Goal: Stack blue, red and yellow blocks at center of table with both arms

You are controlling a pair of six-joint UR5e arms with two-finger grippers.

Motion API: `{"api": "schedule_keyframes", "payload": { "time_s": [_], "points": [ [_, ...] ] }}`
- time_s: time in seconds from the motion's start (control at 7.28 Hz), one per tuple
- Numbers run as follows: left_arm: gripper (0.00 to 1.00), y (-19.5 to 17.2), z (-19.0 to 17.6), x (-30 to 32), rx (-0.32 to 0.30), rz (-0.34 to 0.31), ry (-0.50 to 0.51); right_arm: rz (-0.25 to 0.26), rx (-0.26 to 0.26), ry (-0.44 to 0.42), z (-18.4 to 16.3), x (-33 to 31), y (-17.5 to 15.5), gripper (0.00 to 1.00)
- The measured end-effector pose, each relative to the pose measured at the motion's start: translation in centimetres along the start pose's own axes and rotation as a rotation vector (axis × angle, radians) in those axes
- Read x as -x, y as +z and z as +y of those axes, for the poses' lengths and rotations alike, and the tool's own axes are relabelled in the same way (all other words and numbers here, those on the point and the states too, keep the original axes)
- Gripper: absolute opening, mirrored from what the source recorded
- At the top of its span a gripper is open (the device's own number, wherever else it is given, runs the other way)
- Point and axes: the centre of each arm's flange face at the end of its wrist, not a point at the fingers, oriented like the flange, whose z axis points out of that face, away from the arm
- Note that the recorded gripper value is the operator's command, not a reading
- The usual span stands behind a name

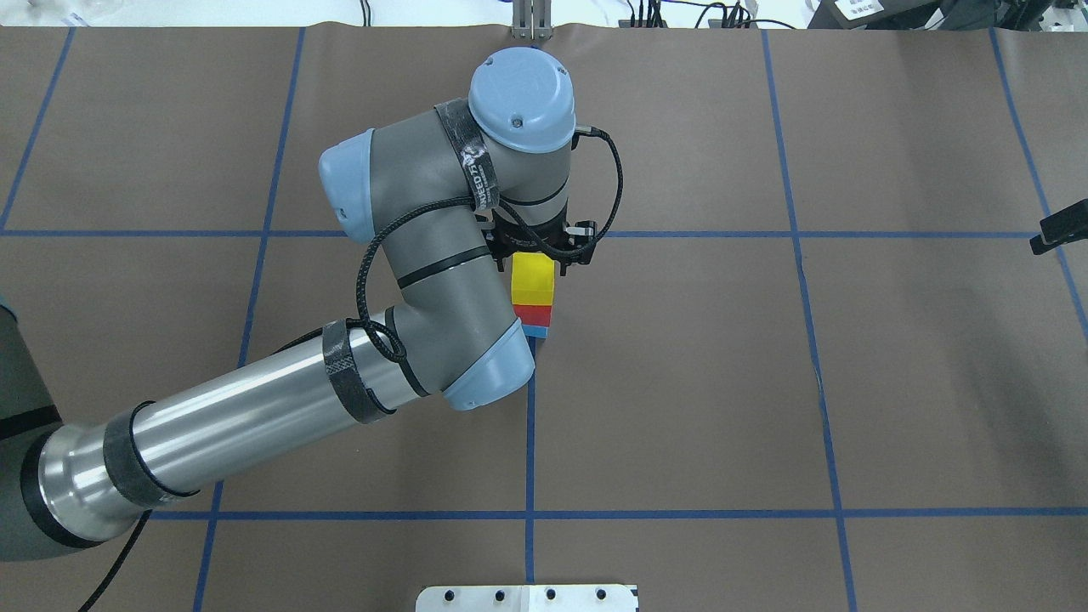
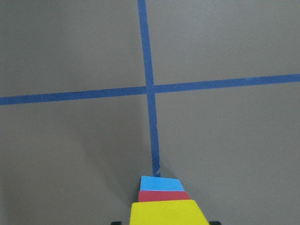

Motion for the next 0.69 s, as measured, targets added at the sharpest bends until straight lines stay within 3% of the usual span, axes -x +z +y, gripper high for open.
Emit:
{"api": "schedule_keyframes", "payload": {
  "time_s": [0.41, 0.69],
  "points": [
    [0.99, -3.3, 1.2, 0.4, -0.018, 0.033, 0.011, 0.0, 0.0, 0.0, -0.1, 0.0, 0.0, 0.99],
    [0.99, -7.0, 4.3, 8.1, -0.051, 0.037, 0.07, -0.008, -0.017, -0.003, -0.6, 0.2, -0.8, 0.99]
  ]
}}
